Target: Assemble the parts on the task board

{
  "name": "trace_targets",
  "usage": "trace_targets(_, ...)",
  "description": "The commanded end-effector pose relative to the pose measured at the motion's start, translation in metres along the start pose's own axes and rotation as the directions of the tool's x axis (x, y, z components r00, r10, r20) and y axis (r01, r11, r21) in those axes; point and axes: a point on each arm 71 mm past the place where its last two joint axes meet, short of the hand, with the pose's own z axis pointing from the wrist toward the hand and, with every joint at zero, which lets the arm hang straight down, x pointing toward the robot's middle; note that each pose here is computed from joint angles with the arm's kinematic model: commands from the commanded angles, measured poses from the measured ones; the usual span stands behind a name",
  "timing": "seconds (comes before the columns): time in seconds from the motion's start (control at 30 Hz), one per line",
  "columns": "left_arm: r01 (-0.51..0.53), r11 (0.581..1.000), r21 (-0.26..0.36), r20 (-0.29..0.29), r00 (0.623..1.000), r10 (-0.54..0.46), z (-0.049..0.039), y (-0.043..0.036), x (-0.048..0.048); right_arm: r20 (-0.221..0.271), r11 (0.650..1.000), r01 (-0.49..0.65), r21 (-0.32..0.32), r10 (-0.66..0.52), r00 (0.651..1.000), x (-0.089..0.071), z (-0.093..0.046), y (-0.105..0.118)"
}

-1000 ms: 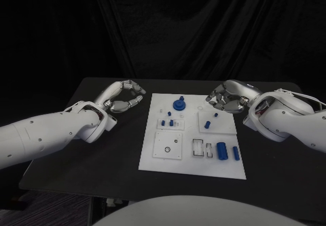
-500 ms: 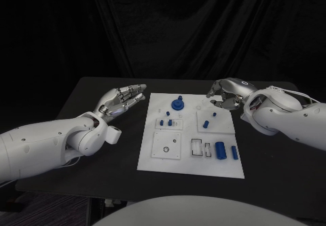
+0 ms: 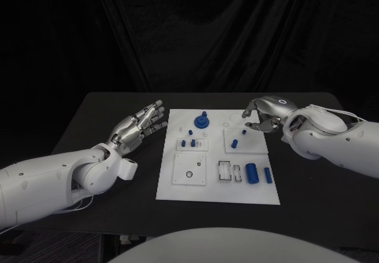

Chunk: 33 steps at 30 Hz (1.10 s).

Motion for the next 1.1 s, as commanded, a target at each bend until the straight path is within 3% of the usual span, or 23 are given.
trace_targets(0.03,0.090,0.977,0.195,-0.014,0.996,-0.089,-0.0023,-0.0122,0.0019,-0.014,0.999,0.040,0.025,-0.040,0.999,0.005,-0.002,-0.005)
trace_targets(0.33,0.121,0.975,0.187,-0.030,0.993,-0.117,-0.0027,-0.0088,0.0063,-0.044,0.999,0.039,0.032,-0.038,0.998,0.017,-0.005,-0.008)
trace_targets(1.1,0.143,0.974,0.177,-0.043,0.990,-0.138,-0.0050,-0.0034,0.0067,-0.099,0.999,0.038,0.032,-0.034,0.994,0.040,0.001,-0.004)
